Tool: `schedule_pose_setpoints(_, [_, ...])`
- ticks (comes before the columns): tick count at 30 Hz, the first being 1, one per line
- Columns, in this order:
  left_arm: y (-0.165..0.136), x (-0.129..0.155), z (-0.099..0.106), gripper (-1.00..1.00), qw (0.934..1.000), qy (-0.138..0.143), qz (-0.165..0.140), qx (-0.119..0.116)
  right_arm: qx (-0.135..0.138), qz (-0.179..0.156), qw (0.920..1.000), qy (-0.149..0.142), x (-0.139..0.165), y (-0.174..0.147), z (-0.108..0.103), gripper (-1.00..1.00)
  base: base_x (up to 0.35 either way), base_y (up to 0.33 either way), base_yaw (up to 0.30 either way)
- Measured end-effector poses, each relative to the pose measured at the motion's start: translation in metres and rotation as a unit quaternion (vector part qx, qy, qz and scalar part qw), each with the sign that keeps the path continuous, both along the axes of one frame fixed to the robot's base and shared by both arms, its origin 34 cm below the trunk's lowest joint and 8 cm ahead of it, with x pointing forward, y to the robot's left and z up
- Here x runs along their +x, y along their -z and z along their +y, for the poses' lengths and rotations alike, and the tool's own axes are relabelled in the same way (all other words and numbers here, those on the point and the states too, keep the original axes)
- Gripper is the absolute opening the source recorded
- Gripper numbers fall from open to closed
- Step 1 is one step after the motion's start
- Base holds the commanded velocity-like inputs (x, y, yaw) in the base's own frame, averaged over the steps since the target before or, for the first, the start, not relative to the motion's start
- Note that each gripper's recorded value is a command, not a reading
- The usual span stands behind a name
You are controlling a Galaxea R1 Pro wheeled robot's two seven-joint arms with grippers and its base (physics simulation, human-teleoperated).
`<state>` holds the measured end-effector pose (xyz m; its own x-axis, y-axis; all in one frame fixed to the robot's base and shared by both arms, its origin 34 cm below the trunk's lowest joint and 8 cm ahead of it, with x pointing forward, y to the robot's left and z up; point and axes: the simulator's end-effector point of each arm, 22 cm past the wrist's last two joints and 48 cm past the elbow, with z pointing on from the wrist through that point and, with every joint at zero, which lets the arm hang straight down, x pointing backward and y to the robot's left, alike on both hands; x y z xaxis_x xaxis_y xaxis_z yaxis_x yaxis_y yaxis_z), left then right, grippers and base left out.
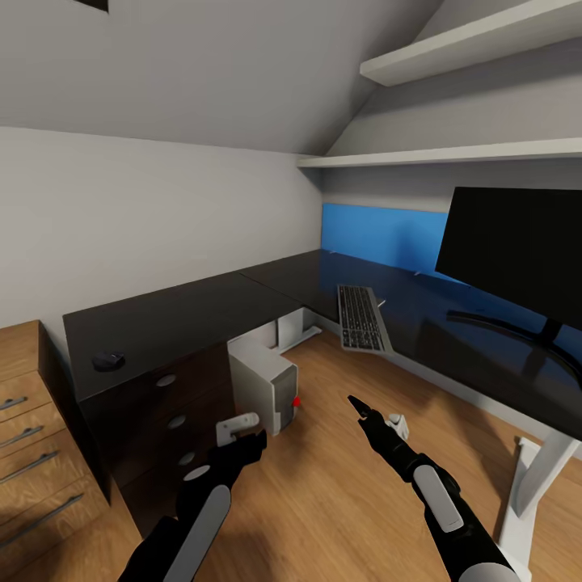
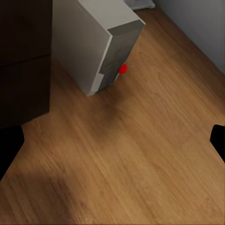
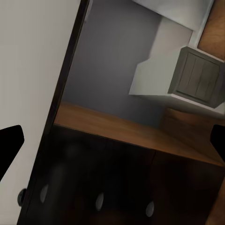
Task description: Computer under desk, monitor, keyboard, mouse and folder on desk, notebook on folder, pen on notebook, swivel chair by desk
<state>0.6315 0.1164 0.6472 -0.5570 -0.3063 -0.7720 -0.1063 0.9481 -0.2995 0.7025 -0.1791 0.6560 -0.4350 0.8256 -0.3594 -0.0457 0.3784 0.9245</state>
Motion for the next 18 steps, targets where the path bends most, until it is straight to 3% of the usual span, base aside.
schedule_pose_setpoints(8, [0.005, -0.001, 0.0, 1.0, 1.0, 0.001, 0.006, 0.002, -0.007, -0.01, 0.9997, 0.023, 0.005, -0.002, -0.01, 1.0, 0.023, -0.011, 0.0])
schedule_pose_setpoints(9, [0.006, -0.001, 0.0, 1.0, 1.0, 0.001, 0.006, 0.003, -0.02, 0.013, 0.9981, 0.057, 0.005, 0.018, -0.021, 1.0, 0.0, 0.0, 0.0])
schedule_pose_setpoints(10, [0.006, -0.001, 0.0, 1.0, 1.0, 0.001, 0.006, 0.003, -0.023, 0.018, 0.997, 0.071, 0.006, 0.022, -0.026, 1.0, 0.0, 0.0, 0.0])
schedule_pose_setpoints(11, [0.006, -0.001, 0.0, 1.0, 1.0, 0.001, 0.006, 0.003, -0.027, 0.017, 0.9919, 0.123, 0.01, 0.024, -0.04, 1.0, 0.0, 0.0, 0.0])
schedule_pose_setpoints(14, [0.006, -0.001, 0.0, 1.0, 1.0, 0.001, 0.006, 0.003, -0.026, 0.011, 0.9871, 0.157, 0.013, 0.022, -0.048, 1.0, 0.0, 0.0, 0.0])
schedule_pose_setpoints(18, [0.006, -0.001, 0.0, 1.0, 1.0, 0.001, 0.006, 0.003, -0.024, 0.009, 0.9843, 0.174, 0.014, 0.021, -0.052, 1.0, 0.0, 0.0, 0.0])
